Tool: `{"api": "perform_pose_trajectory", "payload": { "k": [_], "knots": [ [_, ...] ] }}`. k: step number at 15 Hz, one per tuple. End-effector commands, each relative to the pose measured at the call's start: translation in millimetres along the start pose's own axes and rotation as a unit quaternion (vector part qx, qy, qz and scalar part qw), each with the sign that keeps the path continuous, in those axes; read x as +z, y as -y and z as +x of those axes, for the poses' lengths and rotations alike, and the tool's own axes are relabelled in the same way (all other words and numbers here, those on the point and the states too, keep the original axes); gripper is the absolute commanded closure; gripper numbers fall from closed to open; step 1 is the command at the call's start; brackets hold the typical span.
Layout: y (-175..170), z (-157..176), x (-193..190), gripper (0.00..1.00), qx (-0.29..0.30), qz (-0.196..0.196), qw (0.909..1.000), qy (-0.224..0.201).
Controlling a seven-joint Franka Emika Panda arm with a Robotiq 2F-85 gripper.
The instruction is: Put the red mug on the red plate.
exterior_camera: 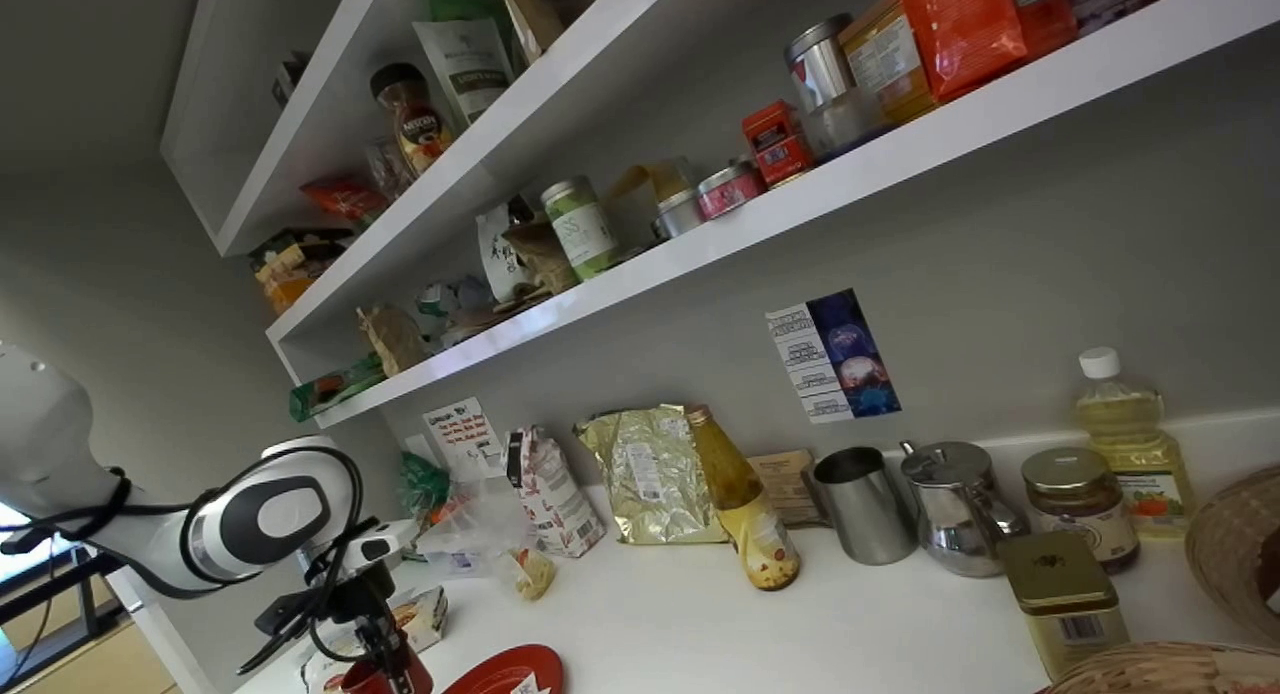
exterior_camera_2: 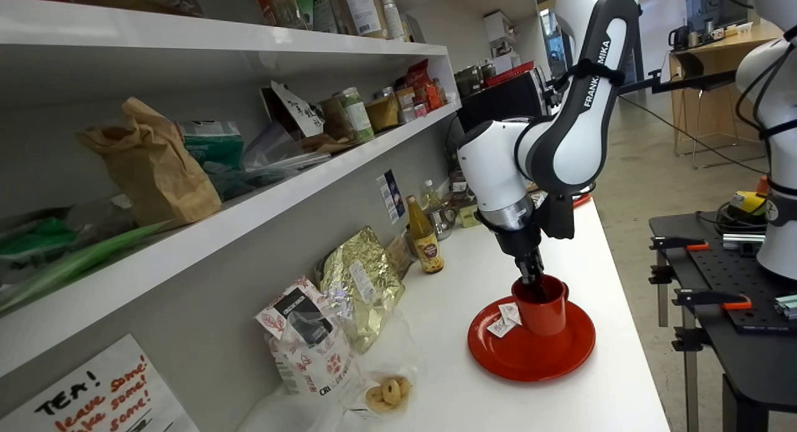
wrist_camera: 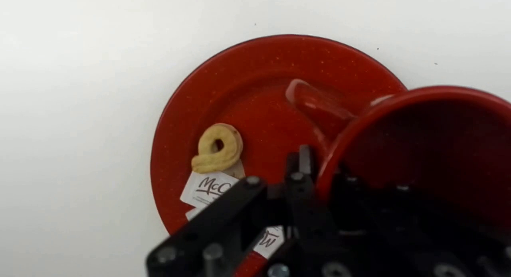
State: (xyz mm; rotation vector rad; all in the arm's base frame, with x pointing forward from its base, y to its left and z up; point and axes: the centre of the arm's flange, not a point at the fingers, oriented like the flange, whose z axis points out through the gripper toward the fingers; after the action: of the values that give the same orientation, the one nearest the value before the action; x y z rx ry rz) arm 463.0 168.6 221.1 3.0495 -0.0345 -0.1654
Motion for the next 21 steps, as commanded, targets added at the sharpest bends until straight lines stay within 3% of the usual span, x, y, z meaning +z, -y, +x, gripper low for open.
{"api": "perform_pose_trajectory", "payload": {
  "k": [1,21],
  "knots": [
    [-3,-6,17,0.99,0.017,-0.006,0.9998,-0.003],
    [-5,24,85,0.99,0.037,0.003,0.9992,0.018]
  ]
}}
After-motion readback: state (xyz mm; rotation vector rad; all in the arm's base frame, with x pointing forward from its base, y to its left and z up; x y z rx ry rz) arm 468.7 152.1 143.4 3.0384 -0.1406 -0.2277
